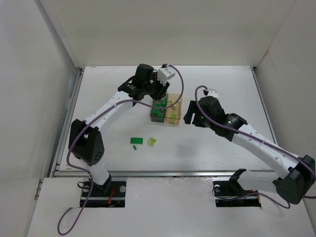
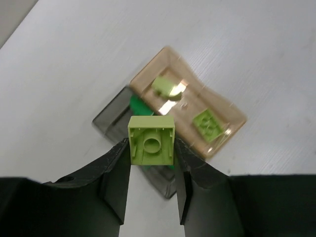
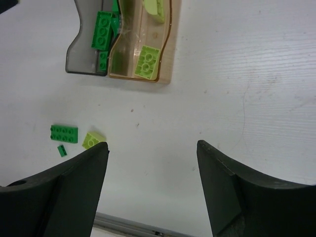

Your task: Sort the legos into containers by color

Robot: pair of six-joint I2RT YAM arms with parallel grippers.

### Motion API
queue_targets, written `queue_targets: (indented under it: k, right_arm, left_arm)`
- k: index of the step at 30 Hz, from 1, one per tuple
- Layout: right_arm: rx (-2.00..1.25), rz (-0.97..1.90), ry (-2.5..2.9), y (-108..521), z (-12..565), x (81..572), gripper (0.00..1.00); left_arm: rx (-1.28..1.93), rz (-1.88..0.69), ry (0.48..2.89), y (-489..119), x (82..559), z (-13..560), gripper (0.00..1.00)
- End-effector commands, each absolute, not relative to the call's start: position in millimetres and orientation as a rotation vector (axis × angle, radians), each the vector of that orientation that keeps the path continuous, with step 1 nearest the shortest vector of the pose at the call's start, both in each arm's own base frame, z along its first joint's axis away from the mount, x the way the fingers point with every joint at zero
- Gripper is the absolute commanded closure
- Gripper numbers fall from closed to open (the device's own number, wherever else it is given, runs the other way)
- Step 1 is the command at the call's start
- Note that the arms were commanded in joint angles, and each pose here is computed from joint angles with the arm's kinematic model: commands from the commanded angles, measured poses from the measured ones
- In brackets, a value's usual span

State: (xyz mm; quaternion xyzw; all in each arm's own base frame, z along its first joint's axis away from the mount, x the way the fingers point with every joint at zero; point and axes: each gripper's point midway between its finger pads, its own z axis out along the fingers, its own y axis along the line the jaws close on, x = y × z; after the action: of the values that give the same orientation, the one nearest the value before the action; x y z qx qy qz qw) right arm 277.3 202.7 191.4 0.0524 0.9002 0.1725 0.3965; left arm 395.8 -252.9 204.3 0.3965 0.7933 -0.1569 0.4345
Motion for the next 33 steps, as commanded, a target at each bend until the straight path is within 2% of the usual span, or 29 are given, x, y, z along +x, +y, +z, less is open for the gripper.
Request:
queue_targets:
  k: [1, 5, 11, 12, 13, 14, 15, 16, 19, 20, 24, 28, 29, 33]
  right_arm:
    - [0.249, 0.418, 2.186, 191, 221, 285, 0.22]
    - [0.301, 0.375, 2.183, 177, 223, 279, 0.22]
    - [0.312, 0.358, 2.169, 171, 233, 278, 0.22]
    - [0.312, 0.358, 2.168, 171, 233, 278, 0.22]
    - [0.312, 0.358, 2.168, 171, 233, 278, 0.22]
    - [0.314, 0.365, 2.161, 172, 237, 279, 0.22]
    - [0.298, 0.368, 2.166, 173, 236, 278, 0.22]
    - [0.285, 0.361, 2.167, 172, 236, 278, 0.22]
    - [0.251, 0.381, 2.173, 177, 237, 277, 0.21]
    - [0.232, 0.383, 2.189, 179, 233, 276, 0.21]
    - [0.132, 0.428, 2.202, 189, 235, 273, 0.21]
    - [-0.077, 0.558, 2.195, 217, 241, 267, 0.21]
    - [-0.119, 0.582, 2.202, 223, 238, 266, 0.17]
    - [-0.368, 0.661, 2.201, 267, 222, 262, 0.15]
  left_arm:
    - [1.015, -0.557, 1.996, -305, 391, 195, 1.00]
    - [1.018, -0.666, 2.061, -342, 404, 167, 0.98]
    - [1.056, -0.651, 2.072, -363, 403, 136, 0.81]
    - [1.050, -0.637, 2.075, -362, 405, 136, 0.75]
    - [1.050, -0.637, 2.075, -362, 405, 136, 0.75]
    - [1.043, -0.627, 2.067, -360, 405, 139, 0.70]
    - [1.039, -0.628, 2.052, -360, 405, 143, 0.59]
    - [1.040, -0.628, 2.055, -357, 401, 144, 0.54]
    - [1.026, -0.634, 2.048, -354, 396, 150, 0.37]
    - [1.015, -0.639, 2.044, -354, 395, 154, 0.35]
    - [0.989, -0.640, 2.051, -346, 386, 162, 0.30]
    - [0.935, -0.625, 2.020, -326, 382, 202, 0.30]
    - [0.911, -0.617, 2.002, -316, 384, 216, 0.30]
    - [0.744, -0.474, 2.023, -229, 375, 246, 0.32]
